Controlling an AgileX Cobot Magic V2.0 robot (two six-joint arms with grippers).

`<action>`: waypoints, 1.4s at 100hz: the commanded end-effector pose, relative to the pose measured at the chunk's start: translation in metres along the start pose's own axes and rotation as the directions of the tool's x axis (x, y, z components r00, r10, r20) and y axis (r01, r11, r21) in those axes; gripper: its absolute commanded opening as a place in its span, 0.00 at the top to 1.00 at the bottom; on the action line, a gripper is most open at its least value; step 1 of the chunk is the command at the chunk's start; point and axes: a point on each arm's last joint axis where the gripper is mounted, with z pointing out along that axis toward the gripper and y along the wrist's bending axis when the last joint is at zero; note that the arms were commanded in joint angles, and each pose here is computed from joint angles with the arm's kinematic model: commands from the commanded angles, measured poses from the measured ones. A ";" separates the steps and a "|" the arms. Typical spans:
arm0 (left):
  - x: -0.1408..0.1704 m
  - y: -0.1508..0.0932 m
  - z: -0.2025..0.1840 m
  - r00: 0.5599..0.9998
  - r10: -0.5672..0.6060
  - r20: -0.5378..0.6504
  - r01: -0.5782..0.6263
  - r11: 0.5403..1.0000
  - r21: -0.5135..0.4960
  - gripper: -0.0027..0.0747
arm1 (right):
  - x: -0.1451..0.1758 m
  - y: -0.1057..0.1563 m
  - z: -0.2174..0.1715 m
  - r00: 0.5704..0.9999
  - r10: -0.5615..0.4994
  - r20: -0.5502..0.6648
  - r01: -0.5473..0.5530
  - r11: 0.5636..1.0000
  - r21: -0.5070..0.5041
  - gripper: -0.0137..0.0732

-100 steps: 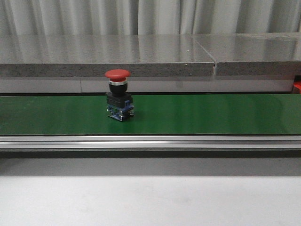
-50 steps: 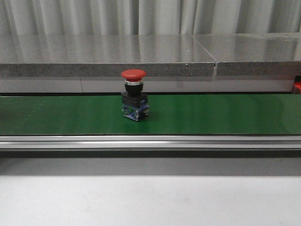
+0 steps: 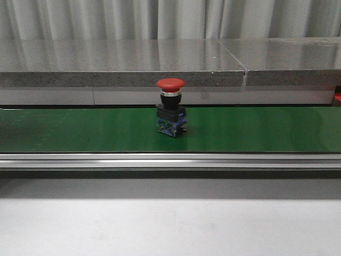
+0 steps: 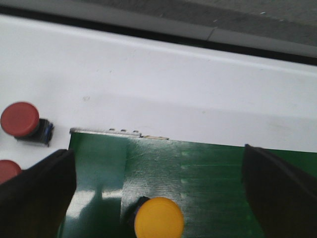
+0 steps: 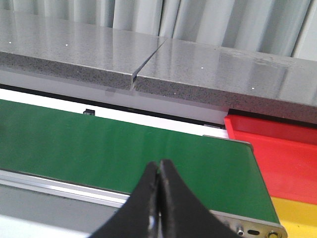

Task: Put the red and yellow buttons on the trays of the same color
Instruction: 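Grasp the yellow button with the left gripper and set it on the belt, then lower the right gripper over the red button arriving on the belt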

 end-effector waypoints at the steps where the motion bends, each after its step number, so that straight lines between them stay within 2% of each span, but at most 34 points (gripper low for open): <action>1: -0.010 -0.020 -0.041 0.986 0.060 0.157 -0.066 0.997 0.034 0.14 | -0.011 -0.001 -0.002 0.995 -0.011 0.103 0.010 1.000 0.012 0.92; 17: 0.008 -0.039 -0.079 0.960 0.111 0.258 -0.131 0.989 0.063 0.14 | -0.011 -0.001 -0.002 0.995 -0.011 0.103 0.010 1.000 0.012 0.92; 30: 0.036 -0.046 -0.104 0.935 0.123 0.334 -0.157 0.985 0.075 0.14 | -0.011 -0.001 -0.002 0.995 -0.011 0.103 0.010 1.000 0.012 0.92; 50: 0.091 -0.042 -0.130 0.906 0.130 0.403 -0.174 0.982 0.074 0.14 | -0.012 -0.001 -0.002 0.994 -0.011 0.105 0.010 1.000 0.012 0.92; 69: 0.142 -0.036 -0.144 0.884 0.133 0.447 -0.183 0.980 0.072 0.15 | -0.017 -0.002 -0.003 0.986 -0.012 0.166 0.009 1.000 0.019 0.92; 74: 0.153 -0.035 -0.145 0.881 0.133 0.455 -0.185 0.980 0.071 0.19 | -0.018 -0.002 -0.003 0.984 -0.012 0.177 0.008 1.000 0.020 0.92; 81: 0.166 -0.033 -0.145 0.877 0.133 0.463 -0.186 0.980 0.071 0.31 | -0.018 -0.002 -0.003 0.984 -0.012 0.180 0.008 1.000 0.021 0.92; 88: 0.176 -0.031 -0.143 0.875 0.133 0.466 -0.187 0.980 0.071 0.49 | -0.018 -0.002 -0.003 0.985 -0.012 0.173 0.009 1.000 0.020 0.92; 104: 0.188 -0.029 -0.139 0.878 0.133 0.459 -0.186 0.980 0.071 0.98 | -0.021 -0.002 -0.003 0.986 0.004 0.169 -0.007 1.000 0.018 0.92; 113: 0.189 -0.029 -0.138 0.880 0.133 0.455 -0.185 0.980 0.071 0.99 | -0.032 -0.003 -0.005 0.986 0.040 0.161 -0.042 0.999 0.010 0.92; 122: 0.189 -0.029 -0.138 0.880 0.133 0.455 -0.185 0.980 0.071 0.99 | -0.046 -0.004 -0.005 0.992 0.075 0.097 -0.074 0.997 -0.006 0.92; 134: 0.189 -0.029 -0.138 0.881 0.131 0.455 -0.184 0.980 0.073 0.99 | -0.070 -0.003 0.003 0.990 0.124 -0.064 -0.126 0.991 -0.037 0.92; 140: 0.189 -0.029 -0.138 0.881 0.131 0.455 -0.184 0.980 0.073 0.99 | -0.082 -0.002 0.010 0.974 0.131 -0.186 -0.143 0.988 -0.054 0.92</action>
